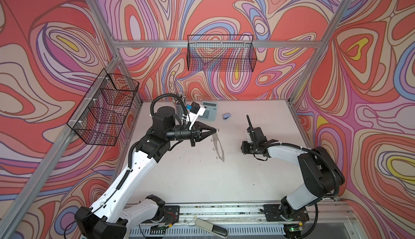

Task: Attach keys to a key ring
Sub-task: Pick up the key from the center of the table.

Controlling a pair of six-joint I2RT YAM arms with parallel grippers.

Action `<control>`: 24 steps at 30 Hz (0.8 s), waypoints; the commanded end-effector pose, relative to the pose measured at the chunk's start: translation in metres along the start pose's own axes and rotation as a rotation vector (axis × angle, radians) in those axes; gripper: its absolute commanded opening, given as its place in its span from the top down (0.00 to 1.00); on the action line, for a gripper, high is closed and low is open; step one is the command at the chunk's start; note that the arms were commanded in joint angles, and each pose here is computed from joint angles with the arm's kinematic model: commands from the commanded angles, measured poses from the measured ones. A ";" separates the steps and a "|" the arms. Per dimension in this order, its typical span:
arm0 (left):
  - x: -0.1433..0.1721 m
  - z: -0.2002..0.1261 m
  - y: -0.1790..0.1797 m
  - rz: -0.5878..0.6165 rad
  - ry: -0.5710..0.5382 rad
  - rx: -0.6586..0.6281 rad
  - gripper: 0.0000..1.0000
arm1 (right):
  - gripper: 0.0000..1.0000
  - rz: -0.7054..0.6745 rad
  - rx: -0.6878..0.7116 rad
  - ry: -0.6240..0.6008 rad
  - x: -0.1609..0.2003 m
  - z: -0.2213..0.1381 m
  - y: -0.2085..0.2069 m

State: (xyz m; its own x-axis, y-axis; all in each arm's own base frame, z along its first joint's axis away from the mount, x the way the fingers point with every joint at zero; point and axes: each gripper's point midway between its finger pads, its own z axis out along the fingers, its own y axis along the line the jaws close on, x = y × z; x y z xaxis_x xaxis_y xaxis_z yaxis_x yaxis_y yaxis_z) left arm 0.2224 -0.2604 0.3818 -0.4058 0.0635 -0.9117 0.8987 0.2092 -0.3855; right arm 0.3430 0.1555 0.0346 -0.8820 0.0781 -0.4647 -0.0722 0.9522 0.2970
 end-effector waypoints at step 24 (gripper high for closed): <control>-0.001 -0.003 -0.013 0.040 -0.013 0.040 1.00 | 0.82 0.082 -0.022 0.081 0.022 -0.003 0.000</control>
State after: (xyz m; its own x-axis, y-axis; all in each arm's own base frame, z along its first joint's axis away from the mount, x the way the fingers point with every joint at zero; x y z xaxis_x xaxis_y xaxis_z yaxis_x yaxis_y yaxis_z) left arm 0.2205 -0.2605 0.3779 -0.4099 0.0693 -0.9095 0.8985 0.2024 -0.3895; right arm 0.3226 0.1513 0.0307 -0.9153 0.0978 -0.3907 -0.0295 0.9511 0.3074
